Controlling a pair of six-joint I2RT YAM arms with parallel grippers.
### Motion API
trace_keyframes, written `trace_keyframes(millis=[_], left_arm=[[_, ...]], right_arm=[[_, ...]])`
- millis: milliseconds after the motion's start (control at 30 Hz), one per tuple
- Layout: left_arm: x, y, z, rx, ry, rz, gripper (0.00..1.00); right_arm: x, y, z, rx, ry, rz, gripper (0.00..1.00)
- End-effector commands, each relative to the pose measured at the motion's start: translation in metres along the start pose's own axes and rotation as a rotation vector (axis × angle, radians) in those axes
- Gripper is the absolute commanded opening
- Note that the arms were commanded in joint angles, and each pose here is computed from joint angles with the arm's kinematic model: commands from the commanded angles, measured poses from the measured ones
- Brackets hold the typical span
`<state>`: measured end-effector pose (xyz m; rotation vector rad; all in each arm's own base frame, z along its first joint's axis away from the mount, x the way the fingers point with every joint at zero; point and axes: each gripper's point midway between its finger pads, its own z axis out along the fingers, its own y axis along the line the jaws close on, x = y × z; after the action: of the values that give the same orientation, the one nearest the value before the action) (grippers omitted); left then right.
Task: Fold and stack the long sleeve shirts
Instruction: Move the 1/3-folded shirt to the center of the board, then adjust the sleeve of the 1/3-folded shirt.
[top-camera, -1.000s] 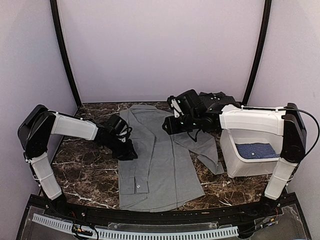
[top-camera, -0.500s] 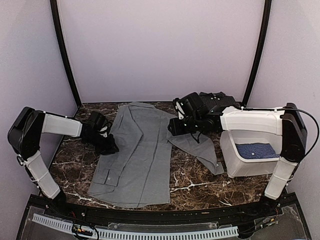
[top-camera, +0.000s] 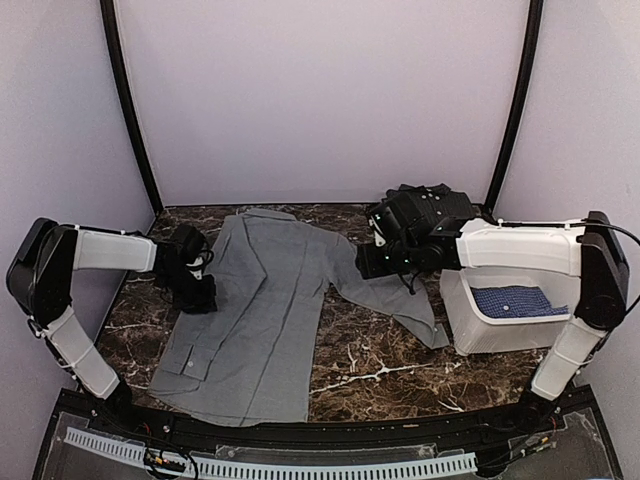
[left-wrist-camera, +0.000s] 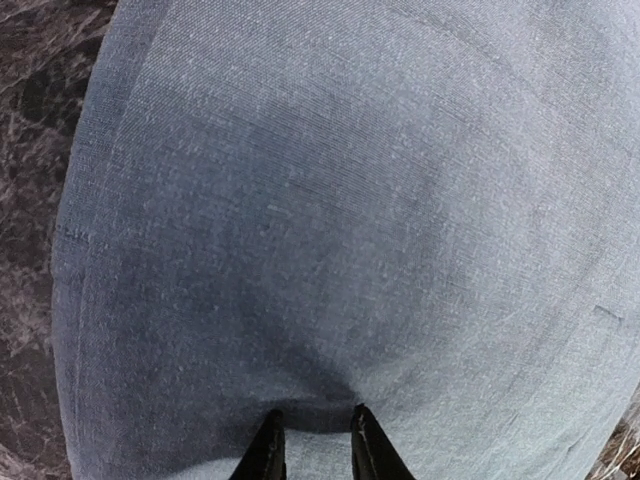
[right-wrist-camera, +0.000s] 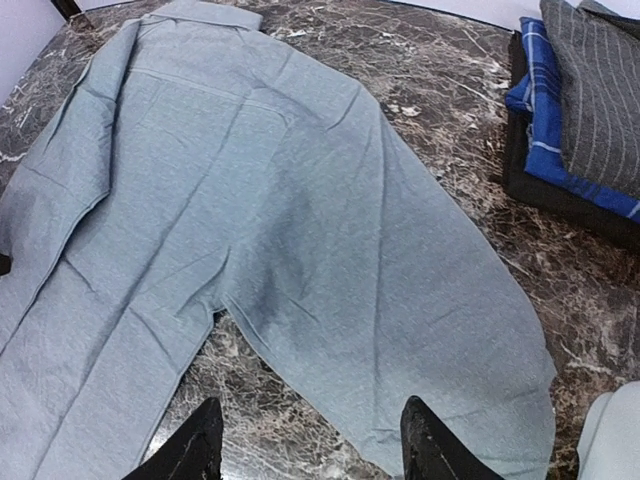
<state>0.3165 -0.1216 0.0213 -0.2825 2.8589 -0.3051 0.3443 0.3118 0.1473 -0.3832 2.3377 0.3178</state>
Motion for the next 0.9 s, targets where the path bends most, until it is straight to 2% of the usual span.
trace_keyframes(millis=[0,300,467,667,767,867], left_arm=[[0.026,0.029,-0.009,-0.116,0.089,0.004,0.22],[-0.016,-0.038,-0.052,0.116,-0.016,0.076,0.22],[-0.03,-0.069,-0.07,0.177,-0.055,0.127,0.22],[-0.033,-0.097,-0.08,0.236,-0.076,0.168,0.22],[-0.033,-0.106,-0.081,0.263,-0.076,0.18,0.22],[-0.034,-0.11,-0.081,0.276,-0.08,0.186,0.22]], right_arm=[[0.014,-0.027,-0.017,0.093,0.02,0.04,0.59],[0.075,-0.07,-0.038,0.245,0.139,0.153,0.76],[0.101,-0.08,-0.037,0.322,0.213,0.204,0.81],[0.125,-0.105,-0.042,0.497,0.277,0.227,0.87],[0.137,-0.098,-0.032,0.454,0.308,0.246,0.85],[0.137,-0.087,-0.022,0.391,0.29,0.276,0.78]])
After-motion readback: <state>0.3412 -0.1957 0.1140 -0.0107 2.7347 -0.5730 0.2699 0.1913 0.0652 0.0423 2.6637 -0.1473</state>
